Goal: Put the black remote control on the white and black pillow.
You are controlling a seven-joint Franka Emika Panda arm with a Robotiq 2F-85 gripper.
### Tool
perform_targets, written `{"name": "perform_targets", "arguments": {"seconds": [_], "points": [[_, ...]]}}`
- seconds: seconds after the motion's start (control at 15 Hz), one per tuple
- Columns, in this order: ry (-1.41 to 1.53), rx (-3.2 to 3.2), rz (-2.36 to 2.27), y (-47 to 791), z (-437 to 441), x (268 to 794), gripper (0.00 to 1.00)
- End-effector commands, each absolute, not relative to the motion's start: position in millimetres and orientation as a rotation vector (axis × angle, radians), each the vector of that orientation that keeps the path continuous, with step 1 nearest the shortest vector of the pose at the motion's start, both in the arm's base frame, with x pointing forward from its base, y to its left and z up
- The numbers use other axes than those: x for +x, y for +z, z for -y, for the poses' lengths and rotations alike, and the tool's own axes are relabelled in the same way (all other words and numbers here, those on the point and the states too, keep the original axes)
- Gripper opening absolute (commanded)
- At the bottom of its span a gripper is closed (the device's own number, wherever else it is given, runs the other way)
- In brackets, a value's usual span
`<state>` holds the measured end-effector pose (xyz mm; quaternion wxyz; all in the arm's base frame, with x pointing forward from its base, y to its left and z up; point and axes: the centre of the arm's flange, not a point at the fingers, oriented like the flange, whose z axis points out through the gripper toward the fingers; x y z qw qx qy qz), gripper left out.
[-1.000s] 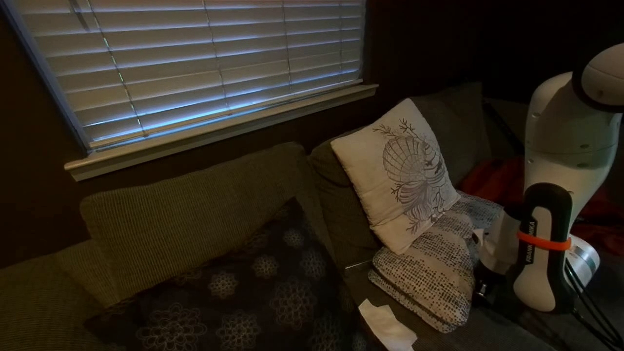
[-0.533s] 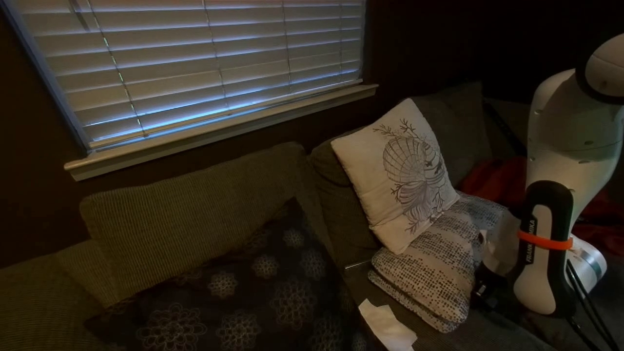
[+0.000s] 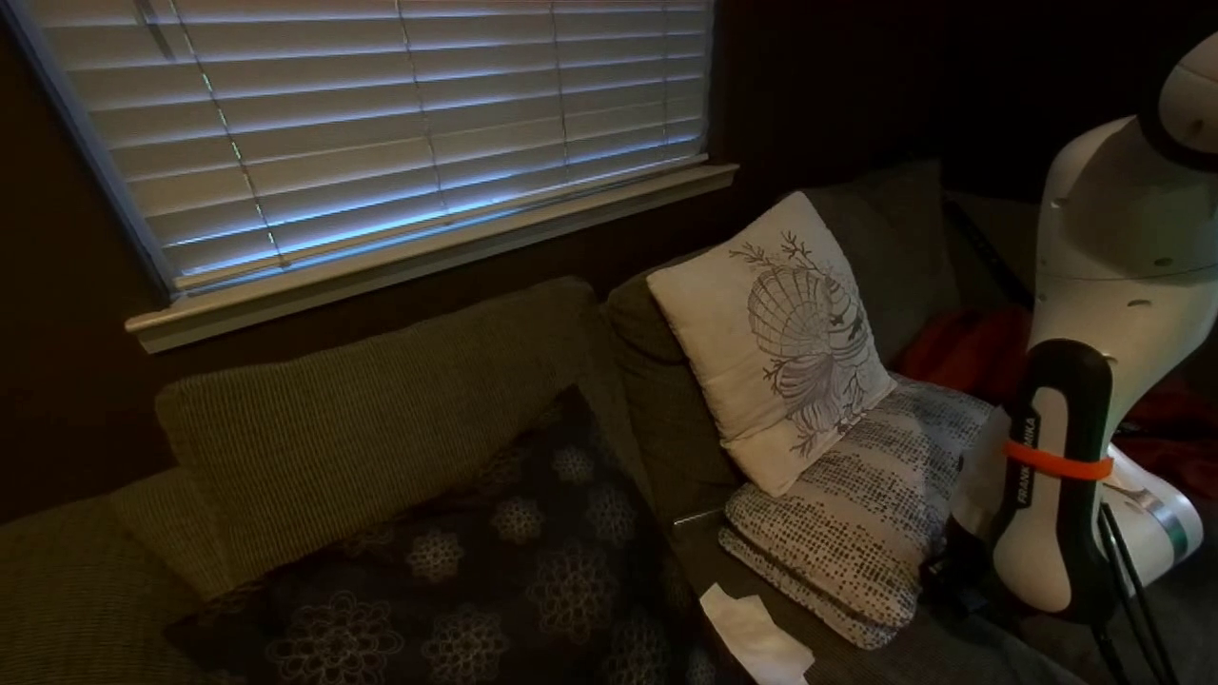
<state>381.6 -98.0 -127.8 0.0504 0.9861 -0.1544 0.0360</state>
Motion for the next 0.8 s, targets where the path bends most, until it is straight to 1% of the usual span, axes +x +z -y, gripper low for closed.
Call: {"name": "perform_targets", "arguments": {"seconds": [0.0,0.73], "points": [[0.066,2.963,0.741,-105.9,99.5,374.0,0.31],[-0.086,2.783,1.308,-97.1,122.7,370.8,0.31]]}}
